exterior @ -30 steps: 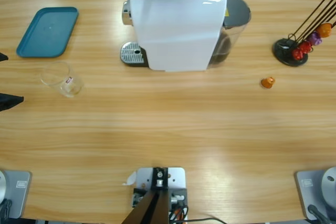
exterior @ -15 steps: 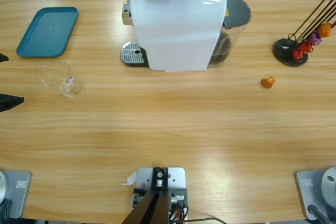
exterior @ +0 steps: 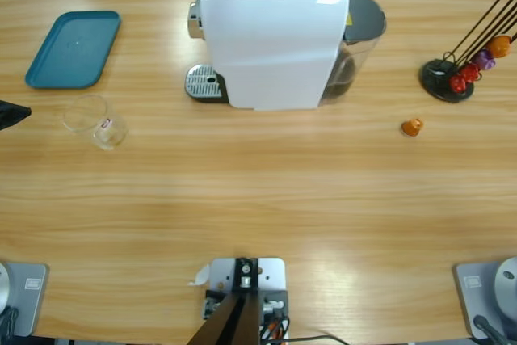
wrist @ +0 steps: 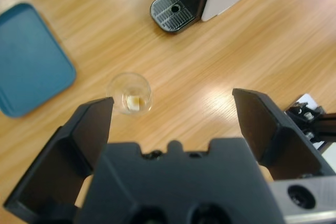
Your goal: Pour coffee
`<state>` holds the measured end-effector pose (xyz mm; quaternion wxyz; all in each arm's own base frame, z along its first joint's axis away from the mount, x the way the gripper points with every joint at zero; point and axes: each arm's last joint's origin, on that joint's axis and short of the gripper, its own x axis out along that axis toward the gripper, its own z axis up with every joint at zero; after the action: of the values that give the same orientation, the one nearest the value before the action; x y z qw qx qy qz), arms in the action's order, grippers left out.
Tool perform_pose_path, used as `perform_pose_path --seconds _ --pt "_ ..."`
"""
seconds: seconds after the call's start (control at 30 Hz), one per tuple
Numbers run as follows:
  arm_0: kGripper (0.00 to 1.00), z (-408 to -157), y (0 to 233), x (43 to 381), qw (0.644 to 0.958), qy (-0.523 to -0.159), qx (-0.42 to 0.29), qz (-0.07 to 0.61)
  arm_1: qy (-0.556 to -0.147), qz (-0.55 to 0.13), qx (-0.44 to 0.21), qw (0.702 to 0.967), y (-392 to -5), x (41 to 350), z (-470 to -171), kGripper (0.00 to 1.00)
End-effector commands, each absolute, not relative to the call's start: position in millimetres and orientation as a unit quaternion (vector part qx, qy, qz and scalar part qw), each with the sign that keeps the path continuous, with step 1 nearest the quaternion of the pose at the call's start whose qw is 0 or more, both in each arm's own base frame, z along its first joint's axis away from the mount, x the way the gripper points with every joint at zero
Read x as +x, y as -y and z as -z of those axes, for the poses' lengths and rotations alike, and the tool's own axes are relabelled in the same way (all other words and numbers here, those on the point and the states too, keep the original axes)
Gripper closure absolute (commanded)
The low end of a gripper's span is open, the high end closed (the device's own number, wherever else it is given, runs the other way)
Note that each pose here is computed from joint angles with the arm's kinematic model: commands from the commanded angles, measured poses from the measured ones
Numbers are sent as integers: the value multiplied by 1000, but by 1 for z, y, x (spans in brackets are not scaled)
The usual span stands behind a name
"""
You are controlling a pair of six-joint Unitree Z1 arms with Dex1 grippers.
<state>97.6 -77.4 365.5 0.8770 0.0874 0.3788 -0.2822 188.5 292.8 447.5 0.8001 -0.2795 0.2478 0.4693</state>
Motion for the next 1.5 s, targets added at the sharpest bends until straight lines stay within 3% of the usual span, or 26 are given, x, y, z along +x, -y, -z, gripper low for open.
perform_pose_path --seconds 0.03,0.07,0.1,0.13,0.2,0.33,0.47,0.67,0.83,1.13,1.5 --pt "13 -355 66 87 871 -420 75 245 -358 -385 -117 842 -262 162 -438 469" --pt "13 -355 65 86 871 -418 74 246 -367 -357 -93 854 -256 160 -439 520" --pt "13 -356 65 86 871 -418 73 247 -369 -332 -81 864 -251 160 -438 678" --pt "13 -356 65 86 872 -416 72 248 -371 -309 -67 873 -247 160 -437 990" --pt "13 -358 65 85 872 -414 70 252 -359 -255 -63 896 -241 162 -431 1000" --pt "13 -357 66 84 866 -416 74 268 -355 -178 30 917 -239 166 -416 1000" --pt "12 -361 67 84 864 -410 82 281 -323 -117 138 929 -236 175 -426 1000" --pt "12 -361 64 79 860 -409 89 292 -267 -79 234 931 -245 206 -435 1000" --pt "12 -359 64 79 858 -410 96 294 -262 -69 265 926 -256 227 -429 1000" --pt "13 -362 60 74 862 -401 94 297 -295 -89 279 909 -282 260 -407 1000" --pt "12 -362 61 75 860 -402 97 297 -338 -125 261 896 -325 242 -383 1000"
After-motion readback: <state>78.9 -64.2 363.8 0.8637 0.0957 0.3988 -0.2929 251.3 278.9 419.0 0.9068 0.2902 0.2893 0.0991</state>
